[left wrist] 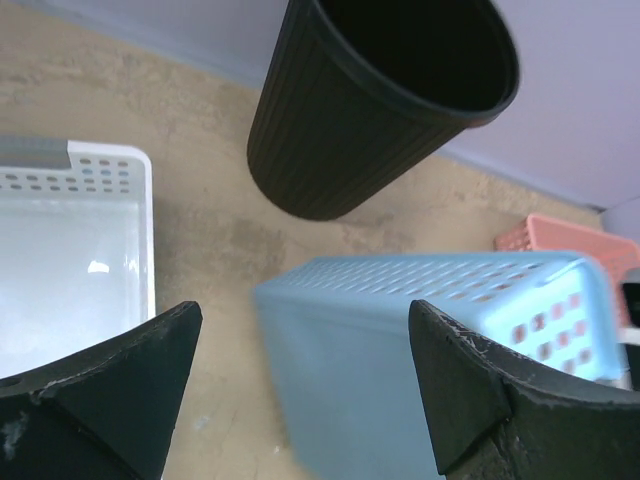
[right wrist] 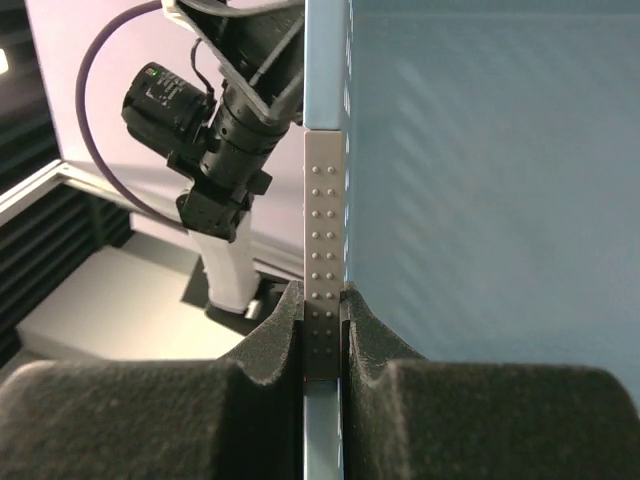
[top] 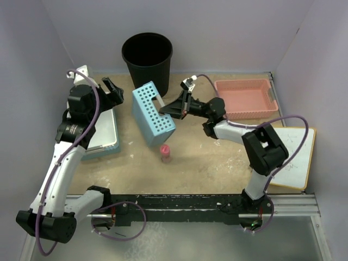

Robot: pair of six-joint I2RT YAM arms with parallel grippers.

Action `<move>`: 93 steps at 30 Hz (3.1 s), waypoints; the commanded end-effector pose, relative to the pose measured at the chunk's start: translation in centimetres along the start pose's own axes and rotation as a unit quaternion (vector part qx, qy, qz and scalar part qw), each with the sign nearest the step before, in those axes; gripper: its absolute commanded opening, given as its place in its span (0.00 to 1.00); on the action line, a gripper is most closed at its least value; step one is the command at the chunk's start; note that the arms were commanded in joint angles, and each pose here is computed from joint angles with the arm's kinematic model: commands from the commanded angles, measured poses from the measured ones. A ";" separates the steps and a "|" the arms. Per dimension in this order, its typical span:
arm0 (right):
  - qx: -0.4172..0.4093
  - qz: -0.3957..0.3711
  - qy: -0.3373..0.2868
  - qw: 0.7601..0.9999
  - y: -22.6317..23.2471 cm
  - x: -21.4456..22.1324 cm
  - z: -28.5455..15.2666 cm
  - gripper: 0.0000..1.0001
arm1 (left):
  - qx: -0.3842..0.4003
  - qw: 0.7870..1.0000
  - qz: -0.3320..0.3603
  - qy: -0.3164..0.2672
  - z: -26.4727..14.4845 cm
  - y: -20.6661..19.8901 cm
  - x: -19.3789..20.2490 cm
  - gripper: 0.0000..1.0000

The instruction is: Turn the large container upside down

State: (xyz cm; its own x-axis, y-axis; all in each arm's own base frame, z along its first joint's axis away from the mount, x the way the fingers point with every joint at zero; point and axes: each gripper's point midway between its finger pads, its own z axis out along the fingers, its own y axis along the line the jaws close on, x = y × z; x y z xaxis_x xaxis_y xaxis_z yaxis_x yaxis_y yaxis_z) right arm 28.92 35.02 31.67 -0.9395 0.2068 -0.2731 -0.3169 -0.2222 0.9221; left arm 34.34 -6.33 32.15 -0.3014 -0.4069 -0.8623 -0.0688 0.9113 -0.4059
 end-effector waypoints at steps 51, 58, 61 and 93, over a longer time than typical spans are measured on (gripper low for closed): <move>0.207 0.012 -0.038 0.977 -14.4 -3.6 -5.1 0.68 | 0.028 0.999 0.020 -0.014 -0.5 -0.2 0.4 0.82; 0.458 -0.110 -0.011 0.882 -18.6 -6.3 -9.4 0.82 | 0.040 0.999 0.021 0.001 -0.3 -0.5 1.1 0.82; 0.524 -0.149 -0.011 0.838 -18.4 -7.9 -11.5 0.85 | 0.051 0.998 0.021 0.010 -0.1 -0.9 1.6 0.82; 0.768 -0.288 -0.030 0.571 -20.2 -17.7 -26.2 0.44 | 0.025 0.998 0.043 0.041 1.2 0.8 4.0 0.81</move>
State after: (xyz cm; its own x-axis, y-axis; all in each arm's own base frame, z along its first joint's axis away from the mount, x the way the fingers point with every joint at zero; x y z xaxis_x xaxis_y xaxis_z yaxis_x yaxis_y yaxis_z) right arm 46.94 9.91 8.03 -0.7740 -0.1879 -0.6046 -0.0442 0.9686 -0.2445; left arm 33.87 -7.43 26.14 -0.4396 -0.3045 -0.8450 -0.0087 0.9422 -0.3349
